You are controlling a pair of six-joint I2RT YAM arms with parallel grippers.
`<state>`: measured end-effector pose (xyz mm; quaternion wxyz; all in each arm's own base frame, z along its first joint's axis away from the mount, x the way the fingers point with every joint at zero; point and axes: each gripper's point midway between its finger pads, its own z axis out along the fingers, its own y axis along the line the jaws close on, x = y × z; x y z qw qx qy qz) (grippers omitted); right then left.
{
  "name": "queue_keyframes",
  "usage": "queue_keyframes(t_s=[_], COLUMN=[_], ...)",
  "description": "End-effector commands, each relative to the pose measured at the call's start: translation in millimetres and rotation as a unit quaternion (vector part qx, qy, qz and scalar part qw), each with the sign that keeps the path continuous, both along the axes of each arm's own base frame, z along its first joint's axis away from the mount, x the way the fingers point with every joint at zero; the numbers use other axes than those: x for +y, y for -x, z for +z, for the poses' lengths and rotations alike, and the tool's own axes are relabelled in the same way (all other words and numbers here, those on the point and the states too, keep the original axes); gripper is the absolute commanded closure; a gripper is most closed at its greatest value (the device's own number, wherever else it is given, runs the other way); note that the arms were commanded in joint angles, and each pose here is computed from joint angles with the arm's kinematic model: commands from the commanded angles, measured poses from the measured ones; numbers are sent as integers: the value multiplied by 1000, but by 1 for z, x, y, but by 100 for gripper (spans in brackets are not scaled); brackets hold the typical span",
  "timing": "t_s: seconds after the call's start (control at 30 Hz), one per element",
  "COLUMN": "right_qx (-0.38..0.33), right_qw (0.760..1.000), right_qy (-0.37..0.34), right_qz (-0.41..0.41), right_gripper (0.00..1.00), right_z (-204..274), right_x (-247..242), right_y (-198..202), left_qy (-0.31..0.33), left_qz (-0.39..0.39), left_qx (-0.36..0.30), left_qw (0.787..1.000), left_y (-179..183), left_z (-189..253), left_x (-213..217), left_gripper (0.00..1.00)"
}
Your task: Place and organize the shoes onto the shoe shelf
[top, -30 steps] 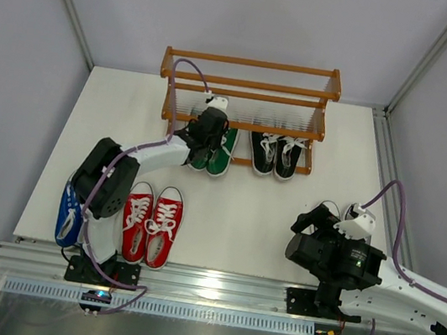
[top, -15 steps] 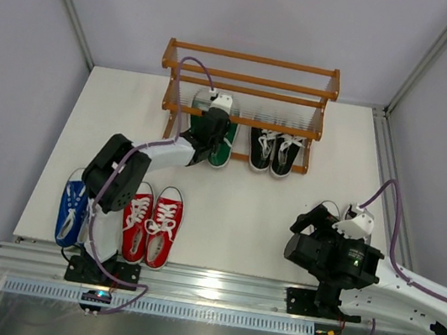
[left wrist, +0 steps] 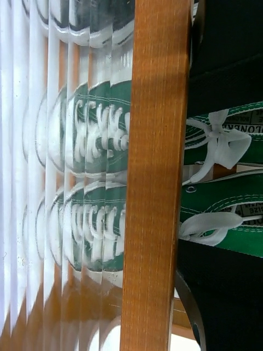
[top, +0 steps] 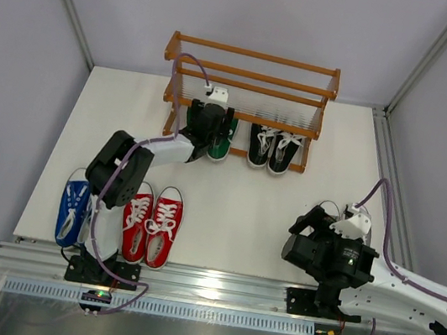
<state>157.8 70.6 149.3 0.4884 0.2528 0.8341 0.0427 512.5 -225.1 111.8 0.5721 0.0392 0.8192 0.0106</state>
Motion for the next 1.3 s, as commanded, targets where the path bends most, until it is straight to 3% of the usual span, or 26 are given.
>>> queue_keyframes(t_s=[0.0,0.17,0.2,0.53,0.77,0.9,0.97,1.0,1.03,1.07,1.17,1.27], right_qx=[-8,-12,-13,-48,-51,12,50,69,118,119,190,195], right_qw=[1000,1000,1000,997,996,998,993,994,983,979,971,976], right_qy=[20,24,23,25,4,16,10,9,-25,-42,0,43], right_qz=[-4,0,1,57,73,56,107,89,142,161,146,85], right_gripper=[0,0,0,0,0,0,0,0,0,0,0,0], right_z=[1,3,3,13,14,6,-5,-13,-31,-33,-56,-36], right_x=[-6,-4,-3,18,20,5,18,10,29,40,26,0], right_y=[-2,-4,-4,-15,-14,-16,-18,-28,-20,-31,-39,-48], left_qy=[43,56,68,132,211,206,188,184,185,188,210,232], left_qz=[31,49,48,66,16,-23,-33,-42,-46,-57,-66,-81], left_qx=[-77,-76,-86,-74,15,77,99,106,112,128,137,151], left_qw=[996,994,993,986,977,975,977,976,975,972,966,958], left_y=[-16,-2,5,57,110,155,172,181,191,201,219,234], left_z=[62,82,99,124,102,88,78,77,78,68,68,66], left_x=[6,18,20,45,32,24,24,20,22,20,21,19], left_gripper=[16,9,1,0,0,0,0,0,0,0,0,0])
